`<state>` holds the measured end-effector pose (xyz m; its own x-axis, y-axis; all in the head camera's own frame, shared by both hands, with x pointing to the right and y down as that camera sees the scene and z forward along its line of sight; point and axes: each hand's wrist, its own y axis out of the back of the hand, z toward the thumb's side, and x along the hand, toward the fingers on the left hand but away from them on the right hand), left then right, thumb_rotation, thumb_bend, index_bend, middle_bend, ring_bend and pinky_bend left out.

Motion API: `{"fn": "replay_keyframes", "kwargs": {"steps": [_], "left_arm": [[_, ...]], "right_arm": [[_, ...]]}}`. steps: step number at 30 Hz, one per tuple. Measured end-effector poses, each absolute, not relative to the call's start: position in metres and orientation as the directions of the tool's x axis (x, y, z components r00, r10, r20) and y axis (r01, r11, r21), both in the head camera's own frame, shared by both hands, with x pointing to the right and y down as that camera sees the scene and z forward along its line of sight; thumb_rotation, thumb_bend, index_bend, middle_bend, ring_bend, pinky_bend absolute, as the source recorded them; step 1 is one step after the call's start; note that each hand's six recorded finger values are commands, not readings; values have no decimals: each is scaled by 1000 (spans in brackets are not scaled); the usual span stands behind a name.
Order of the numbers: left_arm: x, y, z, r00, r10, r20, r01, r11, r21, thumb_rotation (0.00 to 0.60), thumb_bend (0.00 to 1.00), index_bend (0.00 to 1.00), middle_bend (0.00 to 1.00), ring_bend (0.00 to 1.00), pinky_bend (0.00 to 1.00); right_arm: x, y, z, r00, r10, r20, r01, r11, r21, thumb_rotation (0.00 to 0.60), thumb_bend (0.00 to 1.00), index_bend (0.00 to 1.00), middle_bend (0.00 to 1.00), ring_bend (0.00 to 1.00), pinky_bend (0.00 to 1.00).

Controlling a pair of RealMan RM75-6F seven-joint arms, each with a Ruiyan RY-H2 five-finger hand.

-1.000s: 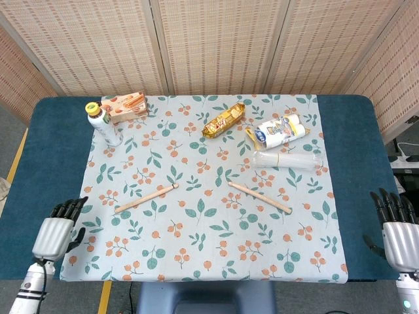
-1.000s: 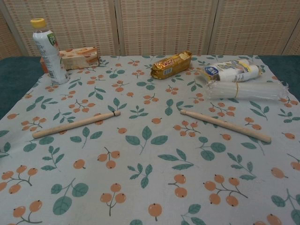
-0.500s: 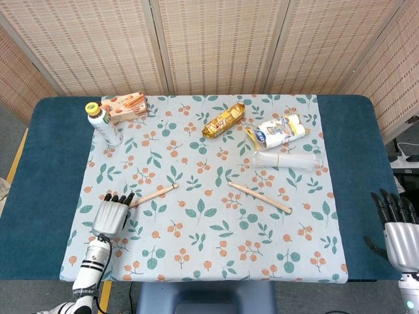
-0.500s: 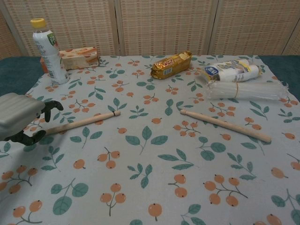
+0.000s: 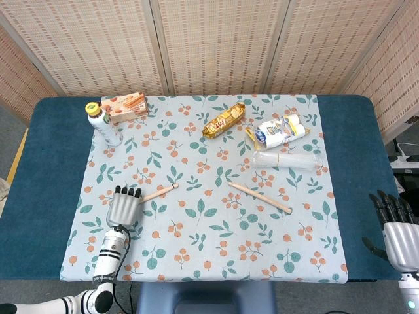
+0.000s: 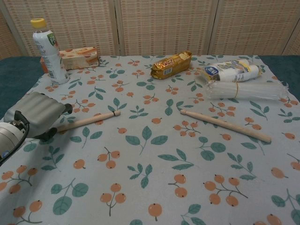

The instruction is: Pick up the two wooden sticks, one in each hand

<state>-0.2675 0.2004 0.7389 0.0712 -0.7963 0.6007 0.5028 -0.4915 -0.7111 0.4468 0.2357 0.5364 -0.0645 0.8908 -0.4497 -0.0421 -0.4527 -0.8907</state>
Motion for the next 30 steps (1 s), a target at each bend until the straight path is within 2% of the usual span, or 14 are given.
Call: {"fn": "replay_keyframes", "kwargs": {"steps": [9,18,26,30], "left_arm": [[-260,202,742,92,-790,606,500,-490,-714,600,452,369,358,314,276],[-261,202,750,85,-786,613,505,-496,-706,600,446,337,374,334,298],[-259,202,753,87,-780,619,521,-494,-696,600,440,347,484,342,282],[-258,201,753,86,-781,618,541,-485,-687,600,440,432,561,374,276]], "right_arm": [[446,236,537,-63,890,-452,-36,-455,-890,600,128,0,0,0,0],[446,236,536,-63,890,-451,-28,-454,-891,600,127,0,0,0,0],[446,236,536,-62,889,-453,-11,-455,-891,600,128,0,0,0,0],[446,236,536,-61,889,-454,-11,-455,-890,600,128,0,0,0,0]]}}
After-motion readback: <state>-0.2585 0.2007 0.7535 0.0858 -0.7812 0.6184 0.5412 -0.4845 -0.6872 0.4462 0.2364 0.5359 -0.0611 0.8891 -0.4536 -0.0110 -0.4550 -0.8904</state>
